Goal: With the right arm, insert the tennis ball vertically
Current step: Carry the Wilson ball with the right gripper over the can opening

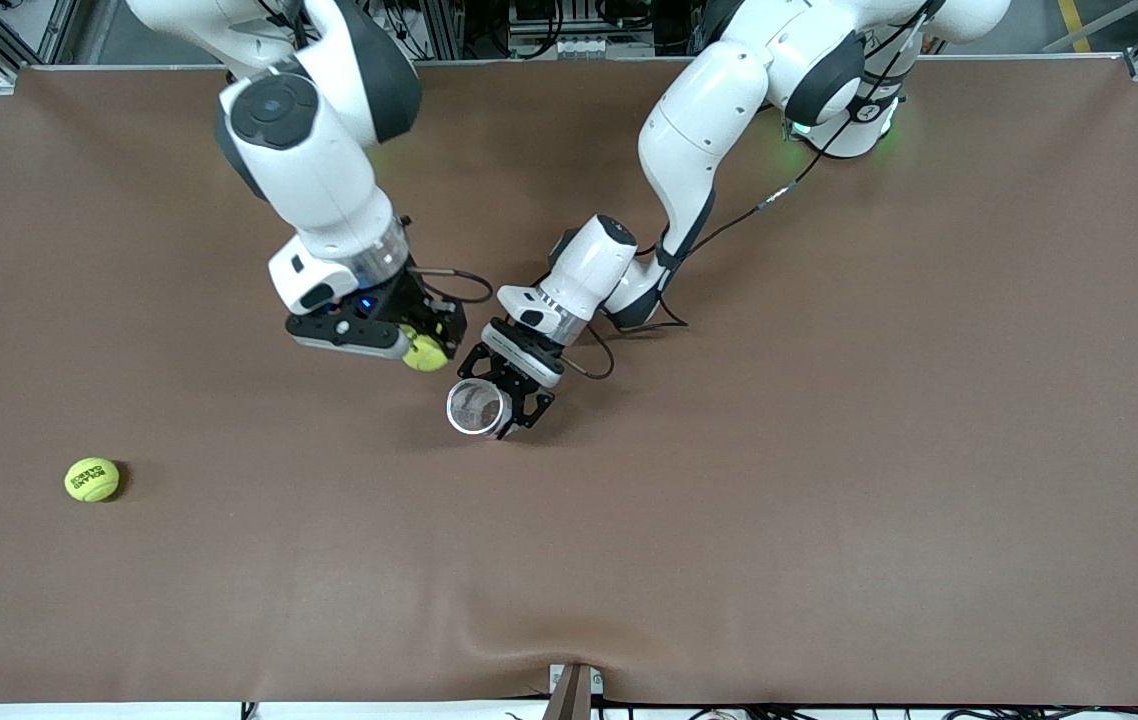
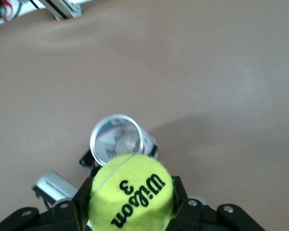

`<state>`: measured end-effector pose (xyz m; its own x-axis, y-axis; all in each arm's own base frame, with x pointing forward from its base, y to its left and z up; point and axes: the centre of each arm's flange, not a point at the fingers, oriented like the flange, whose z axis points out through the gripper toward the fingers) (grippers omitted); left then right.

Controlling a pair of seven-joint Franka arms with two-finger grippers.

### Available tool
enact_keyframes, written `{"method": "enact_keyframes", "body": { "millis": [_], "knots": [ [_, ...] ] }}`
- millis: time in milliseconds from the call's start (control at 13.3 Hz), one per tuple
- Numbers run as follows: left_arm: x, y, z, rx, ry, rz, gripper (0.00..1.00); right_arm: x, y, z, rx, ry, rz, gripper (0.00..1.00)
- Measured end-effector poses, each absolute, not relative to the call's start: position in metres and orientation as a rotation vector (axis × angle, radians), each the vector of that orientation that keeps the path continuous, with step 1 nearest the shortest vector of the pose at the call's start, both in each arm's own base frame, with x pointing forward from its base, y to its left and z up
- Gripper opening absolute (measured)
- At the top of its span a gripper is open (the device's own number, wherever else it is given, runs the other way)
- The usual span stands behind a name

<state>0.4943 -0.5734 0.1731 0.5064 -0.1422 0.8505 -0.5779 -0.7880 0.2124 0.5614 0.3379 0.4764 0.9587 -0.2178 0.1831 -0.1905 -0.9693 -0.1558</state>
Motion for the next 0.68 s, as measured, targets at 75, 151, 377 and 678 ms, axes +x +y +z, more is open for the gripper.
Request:
{"method": "enact_keyframes", "body": {
  "millis": [75, 151, 377, 678],
  "knots": [
    [0.494, -0.573, 0.173, 2.276, -0.59, 1.222, 0.78, 0.571, 0.34, 0.469, -2.952, 0.31, -0.336, 0.68],
    [0.494, -0.573, 0.173, 2.276, -0.59, 1.222, 0.78, 0.579, 0.342, 0.459, -2.935, 0.311, -0.36, 0.68],
    [0.494, -0.573, 0.173, 2.276, -0.59, 1.222, 0.78, 0.588, 0.355, 0.436, -2.94, 0.277, -0.392, 0.68],
    [0.494, -0.574, 0.173, 2.274, -0.591, 1.222, 0.78, 0.592, 0.36, 0.432, -2.94, 0.237, -0.433, 0.68]
  ]
}}
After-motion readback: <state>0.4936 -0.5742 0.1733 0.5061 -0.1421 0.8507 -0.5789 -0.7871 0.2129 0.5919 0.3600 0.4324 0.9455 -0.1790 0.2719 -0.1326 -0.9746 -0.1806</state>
